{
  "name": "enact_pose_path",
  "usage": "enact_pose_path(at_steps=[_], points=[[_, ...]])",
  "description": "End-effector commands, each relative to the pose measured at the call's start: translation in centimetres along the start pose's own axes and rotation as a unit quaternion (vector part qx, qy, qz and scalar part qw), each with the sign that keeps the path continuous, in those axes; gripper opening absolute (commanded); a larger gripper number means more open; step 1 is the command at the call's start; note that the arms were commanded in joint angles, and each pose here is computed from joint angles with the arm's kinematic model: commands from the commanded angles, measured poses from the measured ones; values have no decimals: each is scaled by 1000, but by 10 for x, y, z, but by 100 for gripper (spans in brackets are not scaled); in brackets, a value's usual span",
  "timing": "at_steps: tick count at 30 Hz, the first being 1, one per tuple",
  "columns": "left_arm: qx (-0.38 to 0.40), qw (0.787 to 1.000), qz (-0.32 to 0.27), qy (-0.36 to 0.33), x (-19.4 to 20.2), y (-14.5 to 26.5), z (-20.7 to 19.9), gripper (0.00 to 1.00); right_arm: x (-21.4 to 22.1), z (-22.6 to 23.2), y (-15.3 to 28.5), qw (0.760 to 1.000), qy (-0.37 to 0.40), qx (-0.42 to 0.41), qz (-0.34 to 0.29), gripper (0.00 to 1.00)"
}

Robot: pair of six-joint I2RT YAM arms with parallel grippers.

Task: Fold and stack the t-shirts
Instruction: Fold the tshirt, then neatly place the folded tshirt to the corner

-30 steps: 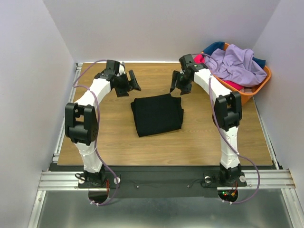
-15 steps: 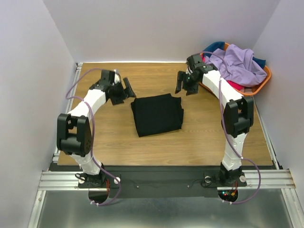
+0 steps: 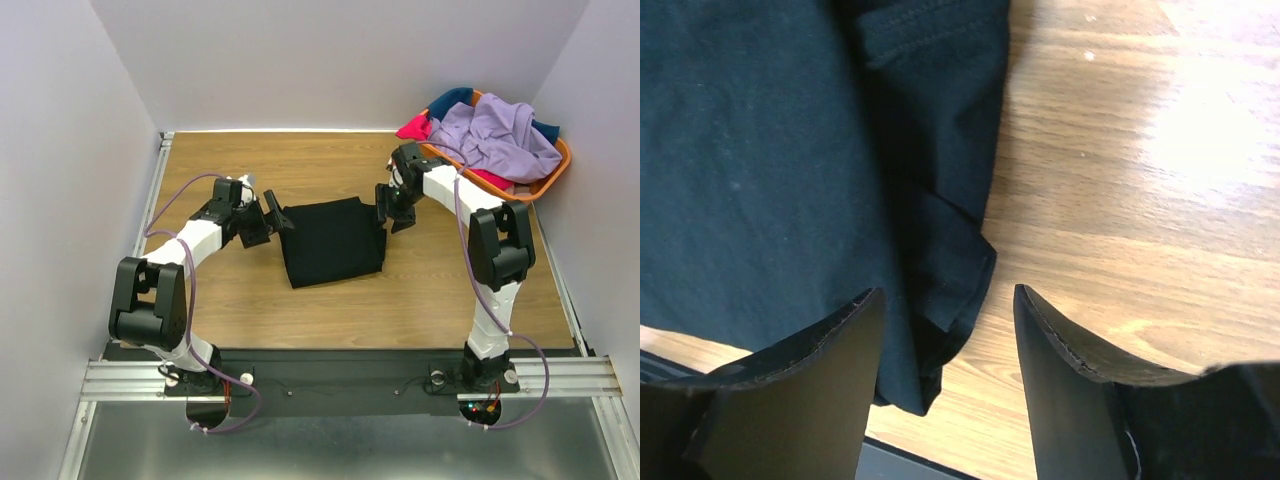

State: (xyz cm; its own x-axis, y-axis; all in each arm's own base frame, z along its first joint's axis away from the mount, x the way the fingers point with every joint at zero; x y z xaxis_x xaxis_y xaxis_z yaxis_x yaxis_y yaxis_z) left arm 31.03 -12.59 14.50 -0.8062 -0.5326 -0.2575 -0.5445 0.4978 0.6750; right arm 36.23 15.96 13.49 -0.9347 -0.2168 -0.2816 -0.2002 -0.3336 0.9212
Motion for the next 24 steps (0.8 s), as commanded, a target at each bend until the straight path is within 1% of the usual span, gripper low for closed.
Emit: enact_pose_path(at_steps=[1,6,12,17,24], points=[[48,999,-3,-12,2,2,-10,97,-9,3,-3,999,27,-16,-22,60],[27,999,16,0,12,-6,6,98,4,-7,-18,999,33,2,4,61],[31,999,37,-1,22,-16,16,98,21,-12,-31,999,27,7,31,59],[29,999,32,-4,23,-19,21,99,25,-13,-36,999,25,5,39,58],[25,998,59,-11,33,-40,36,98,22,-7,-37,999,26,-4,36,58]])
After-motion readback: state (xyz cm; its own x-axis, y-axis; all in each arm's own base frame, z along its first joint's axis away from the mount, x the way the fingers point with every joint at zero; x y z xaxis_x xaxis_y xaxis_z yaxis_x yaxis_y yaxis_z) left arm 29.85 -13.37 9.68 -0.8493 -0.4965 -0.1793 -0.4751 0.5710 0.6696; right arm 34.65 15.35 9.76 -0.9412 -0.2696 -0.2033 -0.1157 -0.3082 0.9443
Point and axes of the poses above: each gripper's point midway between its finger pads, its own y axis back along the fingers, its own z axis along the line the jaws close on, x = y × z, the point moved 7 cm from there along y, back along the fingers, and after that the axes turned 14 degrees about y, right-handed, at the moved point
